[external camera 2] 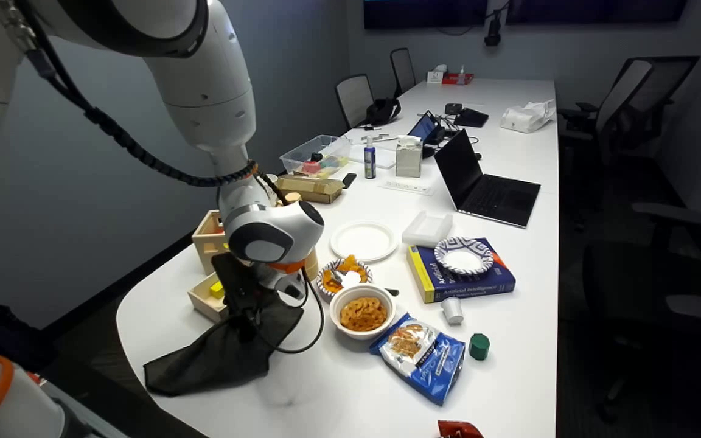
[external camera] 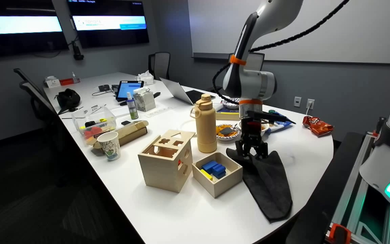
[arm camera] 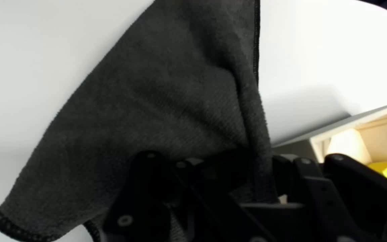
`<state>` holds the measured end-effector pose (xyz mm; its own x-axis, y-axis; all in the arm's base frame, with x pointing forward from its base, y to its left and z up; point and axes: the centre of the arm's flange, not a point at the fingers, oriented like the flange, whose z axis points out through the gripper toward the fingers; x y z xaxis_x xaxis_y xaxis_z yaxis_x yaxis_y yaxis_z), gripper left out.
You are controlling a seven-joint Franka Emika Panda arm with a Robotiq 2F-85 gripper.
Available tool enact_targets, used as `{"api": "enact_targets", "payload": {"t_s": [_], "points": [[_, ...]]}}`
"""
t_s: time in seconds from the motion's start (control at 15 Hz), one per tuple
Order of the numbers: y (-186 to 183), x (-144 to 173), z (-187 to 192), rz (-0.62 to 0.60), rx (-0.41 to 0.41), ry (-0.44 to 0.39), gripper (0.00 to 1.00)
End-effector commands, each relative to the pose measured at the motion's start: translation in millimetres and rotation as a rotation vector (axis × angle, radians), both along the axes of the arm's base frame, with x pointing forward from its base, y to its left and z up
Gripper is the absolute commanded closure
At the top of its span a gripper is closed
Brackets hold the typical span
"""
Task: Use the towel to wipe the table top
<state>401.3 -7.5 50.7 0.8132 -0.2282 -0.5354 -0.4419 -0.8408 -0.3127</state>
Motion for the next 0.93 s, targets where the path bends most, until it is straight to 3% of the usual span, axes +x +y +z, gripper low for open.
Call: {"api": "enact_targets", "payload": {"t_s": [0.0,0.2,0.4,0.73,0.87], "points": [[-20.8,-45.0,20.5,-0.093,-0.070,0.082,1.00],[-50.3,-70.2,27.3,-0.206,-0.157,0.125,1.00],[-85.7,-75.7,28.3,-0.302,-0.239,0.095,1.00],[-132.9,-44.6,16.4,-0.382,-0.337,-0.044,1.00],[-133.2,-27.7,13.0,-0.374,-0.323,-0.074,1.00]]}}
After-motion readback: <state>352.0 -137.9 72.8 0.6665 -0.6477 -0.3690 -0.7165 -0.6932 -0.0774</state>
